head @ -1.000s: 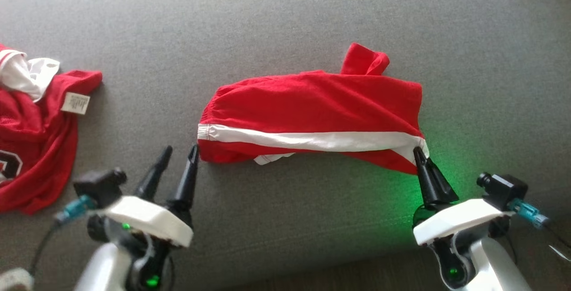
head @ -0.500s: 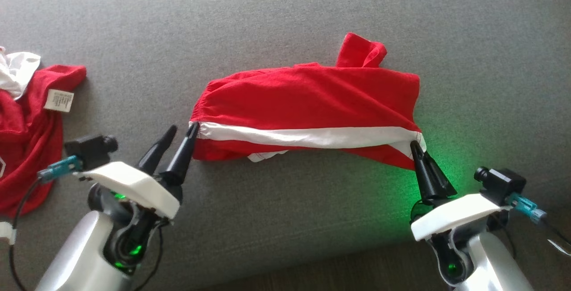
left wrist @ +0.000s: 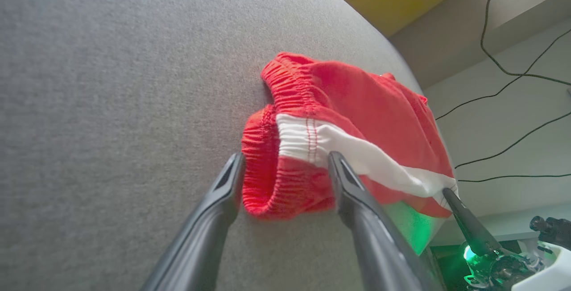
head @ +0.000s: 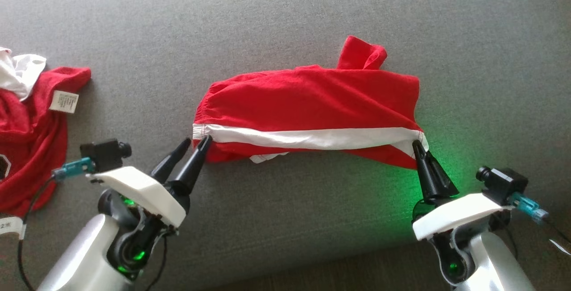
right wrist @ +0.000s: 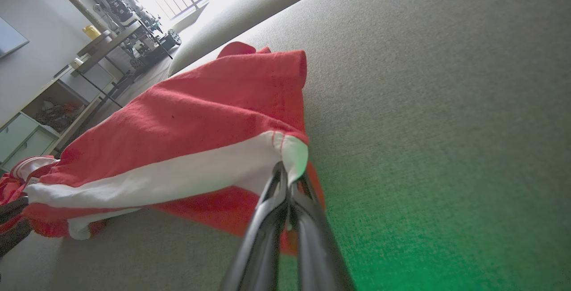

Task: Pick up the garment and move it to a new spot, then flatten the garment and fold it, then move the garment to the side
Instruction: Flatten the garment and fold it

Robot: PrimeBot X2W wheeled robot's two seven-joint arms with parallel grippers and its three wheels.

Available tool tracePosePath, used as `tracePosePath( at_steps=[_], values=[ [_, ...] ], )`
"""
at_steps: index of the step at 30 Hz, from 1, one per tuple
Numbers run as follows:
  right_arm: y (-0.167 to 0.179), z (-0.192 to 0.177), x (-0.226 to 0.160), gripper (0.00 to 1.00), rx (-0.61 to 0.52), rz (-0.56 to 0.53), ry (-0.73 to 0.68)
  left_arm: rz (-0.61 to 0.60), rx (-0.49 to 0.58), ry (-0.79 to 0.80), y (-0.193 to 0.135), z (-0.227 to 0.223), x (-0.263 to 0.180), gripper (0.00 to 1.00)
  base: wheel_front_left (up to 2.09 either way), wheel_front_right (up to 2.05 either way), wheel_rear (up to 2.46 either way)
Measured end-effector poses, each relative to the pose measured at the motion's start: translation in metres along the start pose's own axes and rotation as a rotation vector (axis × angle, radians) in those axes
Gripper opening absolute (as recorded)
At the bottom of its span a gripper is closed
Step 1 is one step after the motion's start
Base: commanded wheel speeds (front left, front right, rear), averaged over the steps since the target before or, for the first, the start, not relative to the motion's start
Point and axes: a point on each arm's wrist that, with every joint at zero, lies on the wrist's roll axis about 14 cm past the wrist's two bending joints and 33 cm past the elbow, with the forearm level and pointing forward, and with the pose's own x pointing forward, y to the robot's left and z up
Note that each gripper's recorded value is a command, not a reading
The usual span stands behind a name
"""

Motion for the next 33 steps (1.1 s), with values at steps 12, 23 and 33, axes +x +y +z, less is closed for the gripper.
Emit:
tracePosePath(
  at_steps=[12,23,33],
  values=[
    [-0.001,0.005,-0.003,0.00,-0.009,-0.002,-0.014,-0.006,0.036,-0.015,-0.001,0.005,0.004,0.91,0.00,0.00,0.00],
    [-0.003,0.011,-0.008,0.00,-0.016,-0.006,-0.032,-0.021,0.032,0.014,-0.008,-0.003,0.007,0.00,0.00,0.00,0.00],
    [0.001,0.023,-0.007,0.00,-0.025,0.006,-0.067,-0.064,0.045,-0.016,-0.021,0.005,0.004,0.00,0.00,0.00,0.00]
  ],
)
